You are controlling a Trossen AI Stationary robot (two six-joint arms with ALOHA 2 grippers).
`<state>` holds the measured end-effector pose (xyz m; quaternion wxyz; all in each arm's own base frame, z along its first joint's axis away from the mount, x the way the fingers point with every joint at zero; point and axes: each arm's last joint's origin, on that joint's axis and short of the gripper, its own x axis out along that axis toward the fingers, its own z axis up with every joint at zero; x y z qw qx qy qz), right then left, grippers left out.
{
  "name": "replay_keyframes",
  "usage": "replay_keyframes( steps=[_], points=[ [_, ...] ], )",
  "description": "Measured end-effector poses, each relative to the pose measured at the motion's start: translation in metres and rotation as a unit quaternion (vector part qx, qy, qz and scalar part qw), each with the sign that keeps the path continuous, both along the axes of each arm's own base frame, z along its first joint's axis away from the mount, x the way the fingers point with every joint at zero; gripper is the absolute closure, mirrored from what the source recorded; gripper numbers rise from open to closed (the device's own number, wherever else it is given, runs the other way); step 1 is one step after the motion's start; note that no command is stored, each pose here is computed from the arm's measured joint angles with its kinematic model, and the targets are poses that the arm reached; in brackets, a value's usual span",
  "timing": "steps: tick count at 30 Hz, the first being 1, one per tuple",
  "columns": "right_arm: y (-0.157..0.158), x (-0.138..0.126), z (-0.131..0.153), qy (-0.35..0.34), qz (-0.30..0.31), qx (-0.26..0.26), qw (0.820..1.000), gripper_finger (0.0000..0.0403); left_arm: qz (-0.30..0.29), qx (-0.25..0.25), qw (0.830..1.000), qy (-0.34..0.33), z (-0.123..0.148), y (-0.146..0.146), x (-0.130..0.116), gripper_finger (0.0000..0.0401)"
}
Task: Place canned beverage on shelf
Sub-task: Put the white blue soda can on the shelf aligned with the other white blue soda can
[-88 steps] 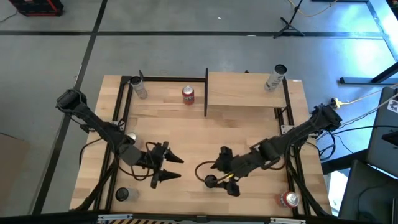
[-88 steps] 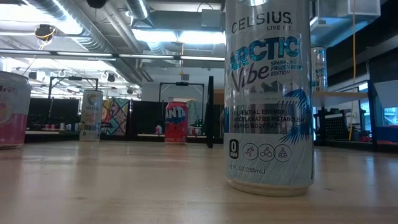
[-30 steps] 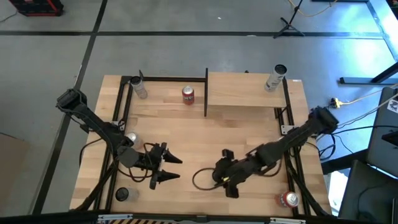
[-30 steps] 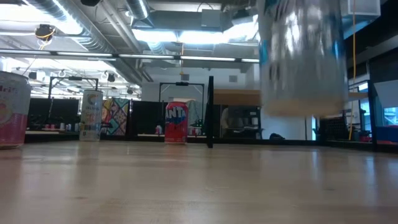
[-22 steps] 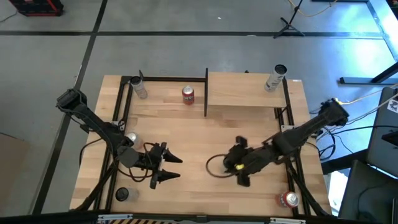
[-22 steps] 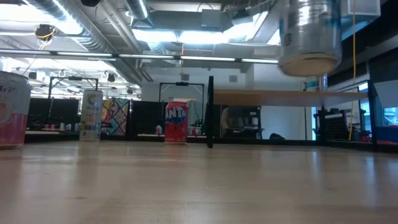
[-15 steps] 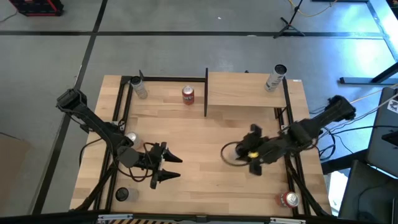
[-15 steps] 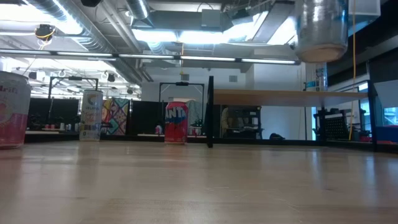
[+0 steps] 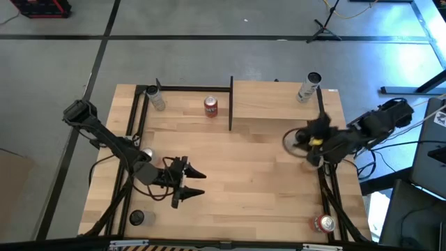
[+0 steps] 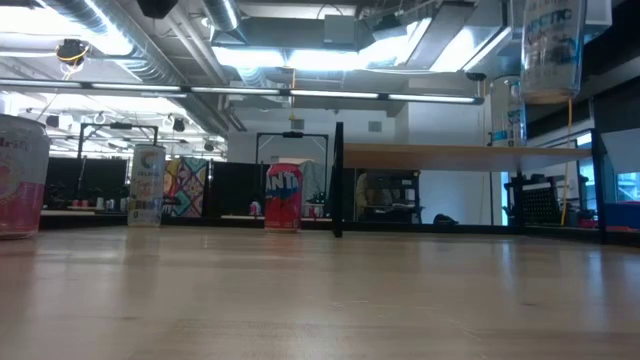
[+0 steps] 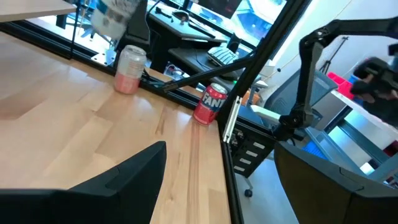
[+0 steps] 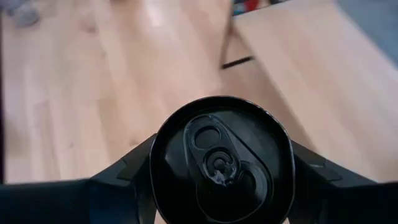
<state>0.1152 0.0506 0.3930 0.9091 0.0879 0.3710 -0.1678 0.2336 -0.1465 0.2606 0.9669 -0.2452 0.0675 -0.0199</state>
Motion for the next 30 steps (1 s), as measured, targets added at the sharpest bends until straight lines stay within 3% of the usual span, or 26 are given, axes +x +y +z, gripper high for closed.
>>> replay_keyframes(
  steps=[7,15,30],
  points=[
    [-0.033,-0.042,0.005,-0.021,-0.070,-0.008,0.997,0.0172,0.010,0.000,1.000,0.000,0.000,0.006,0.004,0.0109],
    [-0.055,-0.071,0.008,-0.049,-0.131,-0.033,0.990,0.0172,0.030,-0.001,1.000,0.000,0.000,0.016,0.009,0.0109],
    [-0.061,-0.079,0.008,-0.024,-0.124,-0.074,0.989,0.0172,0.028,-0.006,1.000,0.003,0.000,0.032,0.019,0.0109]
  ],
)
